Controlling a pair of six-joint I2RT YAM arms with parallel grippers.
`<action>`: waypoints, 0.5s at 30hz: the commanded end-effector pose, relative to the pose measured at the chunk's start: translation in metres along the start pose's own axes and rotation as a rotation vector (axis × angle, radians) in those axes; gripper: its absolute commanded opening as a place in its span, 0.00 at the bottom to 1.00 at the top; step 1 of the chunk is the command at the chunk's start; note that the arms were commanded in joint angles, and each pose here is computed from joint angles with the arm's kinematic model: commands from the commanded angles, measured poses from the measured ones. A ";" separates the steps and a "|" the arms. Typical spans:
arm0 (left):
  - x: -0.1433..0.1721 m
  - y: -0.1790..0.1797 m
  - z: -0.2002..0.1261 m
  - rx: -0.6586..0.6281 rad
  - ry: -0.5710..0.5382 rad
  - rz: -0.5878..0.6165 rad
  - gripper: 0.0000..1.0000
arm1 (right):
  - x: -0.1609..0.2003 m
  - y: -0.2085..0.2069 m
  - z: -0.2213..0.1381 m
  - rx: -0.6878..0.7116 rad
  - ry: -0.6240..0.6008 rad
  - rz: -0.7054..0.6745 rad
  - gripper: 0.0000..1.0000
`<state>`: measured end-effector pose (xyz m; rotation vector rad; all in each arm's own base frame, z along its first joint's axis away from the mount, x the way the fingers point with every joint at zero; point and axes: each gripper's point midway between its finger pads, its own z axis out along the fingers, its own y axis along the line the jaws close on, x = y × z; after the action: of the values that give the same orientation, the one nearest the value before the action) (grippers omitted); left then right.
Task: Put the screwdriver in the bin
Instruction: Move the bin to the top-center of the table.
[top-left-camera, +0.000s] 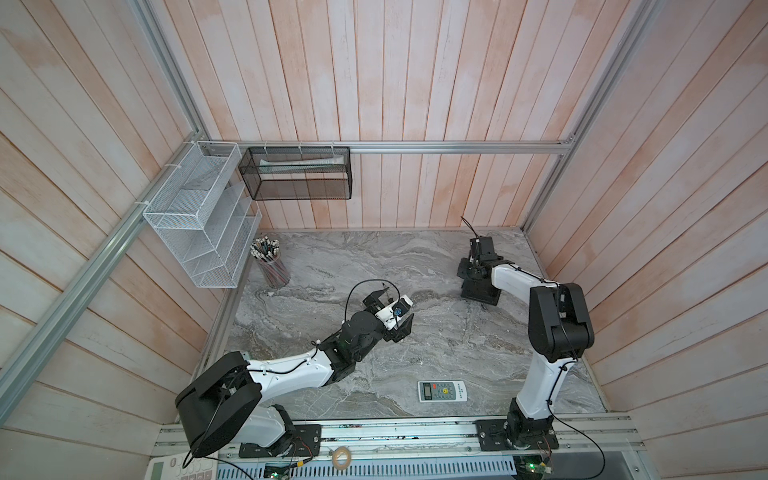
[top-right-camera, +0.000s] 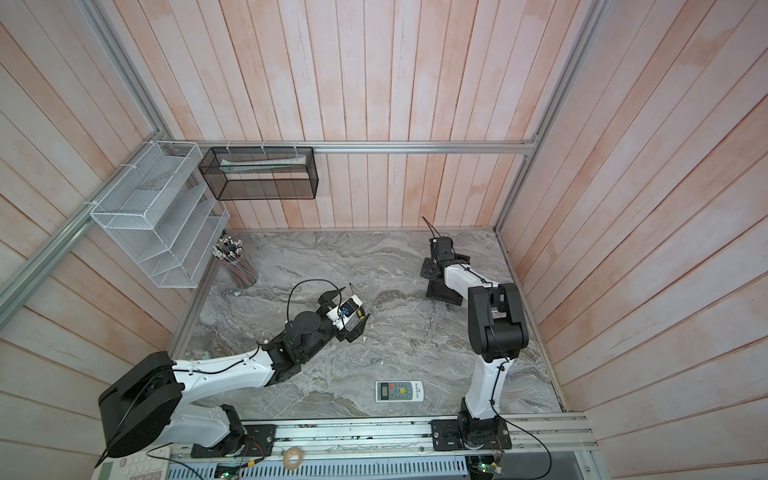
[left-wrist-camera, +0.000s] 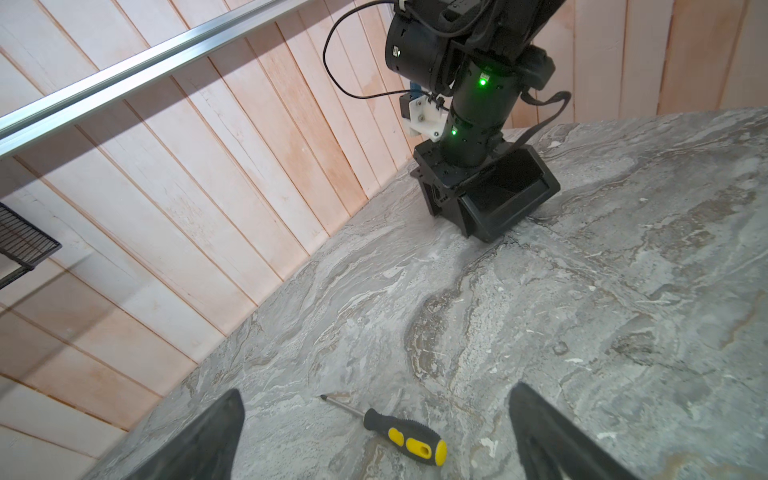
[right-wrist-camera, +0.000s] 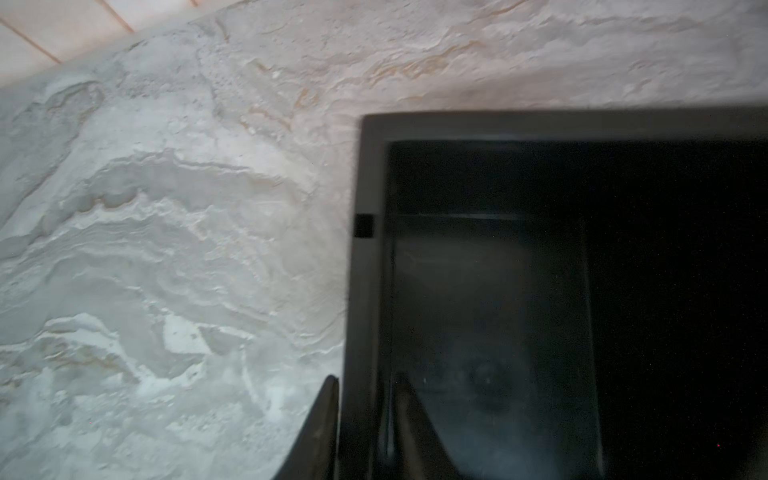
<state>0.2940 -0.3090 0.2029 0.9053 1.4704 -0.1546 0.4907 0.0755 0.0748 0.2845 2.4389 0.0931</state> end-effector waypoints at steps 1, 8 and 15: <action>-0.003 0.015 -0.003 -0.082 -0.012 -0.012 1.00 | 0.010 0.018 0.000 0.013 0.022 -0.116 0.15; 0.012 0.056 -0.011 -0.330 0.035 -0.028 1.00 | 0.049 0.098 -0.029 -0.070 0.021 -0.309 0.12; 0.024 0.083 -0.027 -0.365 0.025 -0.176 1.00 | 0.074 0.159 -0.044 -0.240 0.030 -0.263 0.11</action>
<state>0.3252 -0.2391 0.2092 0.5847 1.5337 0.0592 0.4397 0.2357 0.0848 -0.1906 2.4291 0.1781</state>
